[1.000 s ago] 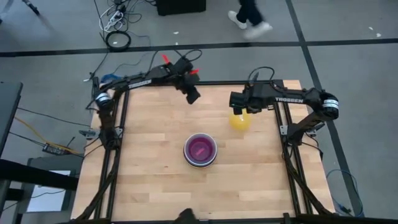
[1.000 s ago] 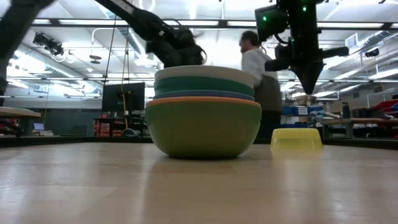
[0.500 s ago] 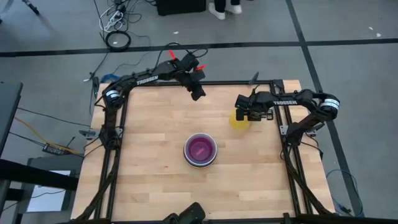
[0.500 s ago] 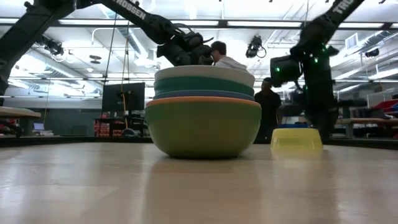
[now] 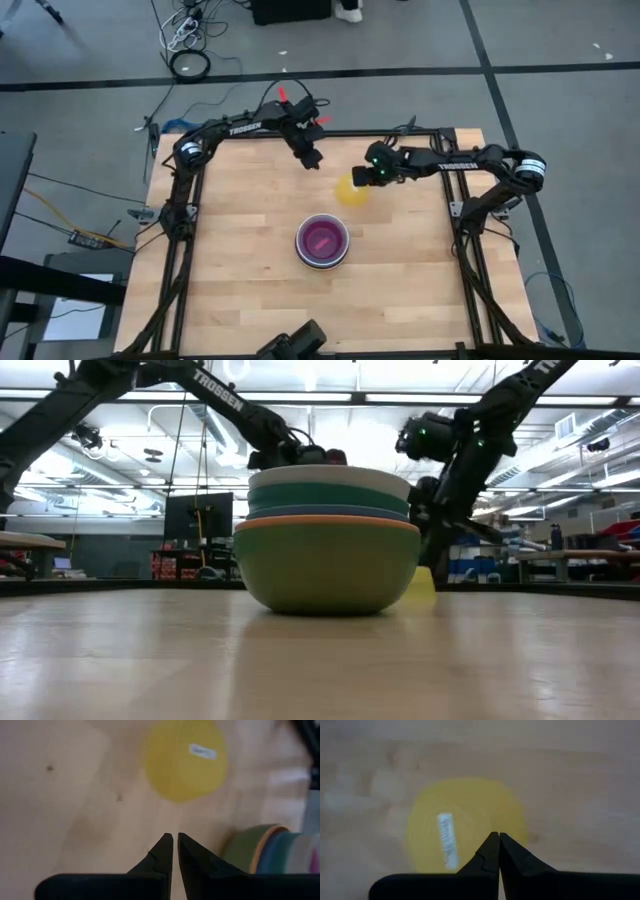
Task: Nest bowls inside each other
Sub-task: Stack the yellow bowl on top of the pink bowl
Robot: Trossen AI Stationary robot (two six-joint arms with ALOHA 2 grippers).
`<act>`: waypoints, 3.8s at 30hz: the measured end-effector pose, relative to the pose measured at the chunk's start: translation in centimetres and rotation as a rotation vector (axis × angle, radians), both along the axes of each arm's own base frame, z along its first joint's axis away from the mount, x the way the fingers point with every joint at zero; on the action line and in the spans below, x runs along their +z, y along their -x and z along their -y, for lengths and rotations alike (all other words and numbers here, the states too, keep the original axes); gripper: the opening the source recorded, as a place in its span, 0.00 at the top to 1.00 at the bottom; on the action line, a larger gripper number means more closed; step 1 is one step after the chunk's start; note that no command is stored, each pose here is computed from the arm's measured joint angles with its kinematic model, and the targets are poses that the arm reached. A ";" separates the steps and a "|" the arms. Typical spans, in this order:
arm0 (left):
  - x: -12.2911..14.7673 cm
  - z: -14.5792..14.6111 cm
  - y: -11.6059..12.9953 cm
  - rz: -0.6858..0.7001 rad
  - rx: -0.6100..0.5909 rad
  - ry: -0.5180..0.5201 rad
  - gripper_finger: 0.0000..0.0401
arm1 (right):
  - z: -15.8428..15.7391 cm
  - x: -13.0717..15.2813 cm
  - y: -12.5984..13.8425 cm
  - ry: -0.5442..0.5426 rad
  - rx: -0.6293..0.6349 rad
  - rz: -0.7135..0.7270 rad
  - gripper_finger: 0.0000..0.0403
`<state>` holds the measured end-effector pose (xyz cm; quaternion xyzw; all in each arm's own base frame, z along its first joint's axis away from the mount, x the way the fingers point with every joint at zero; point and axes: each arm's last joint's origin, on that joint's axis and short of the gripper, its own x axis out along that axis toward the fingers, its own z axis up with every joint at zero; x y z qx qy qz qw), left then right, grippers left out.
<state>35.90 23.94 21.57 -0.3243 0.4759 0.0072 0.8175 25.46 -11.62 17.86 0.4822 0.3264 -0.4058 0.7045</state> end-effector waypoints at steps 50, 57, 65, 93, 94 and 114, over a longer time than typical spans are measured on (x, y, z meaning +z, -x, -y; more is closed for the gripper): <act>-6.5 2.1 -4.5 -0.098 0.032 -0.046 0.91 | 0.2 -4.9 -1.8 -0.163 0.005 -0.123 1.00; -6.7 2.2 -4.3 -0.117 0.030 -0.044 0.91 | 1.3 -3.7 -3.4 -0.076 0.067 -0.044 1.00; -6.8 2.1 -4.0 -0.122 -0.030 -0.068 0.91 | 1.6 -4.0 -4.1 -0.048 0.140 -0.013 1.00; 10.3 8.5 -4.2 -0.175 -0.296 -0.326 0.91 | -6.4 7.1 -10.3 0.337 0.688 -0.204 1.00; 11.0 9.2 -3.9 -0.183 -0.291 -0.331 0.91 | -6.9 7.4 -10.3 0.352 0.690 -0.227 1.00; 14.6 30.0 -4.0 -0.152 -0.312 -0.422 0.91 | -21.0 10.2 -8.5 0.482 0.631 -0.089 1.00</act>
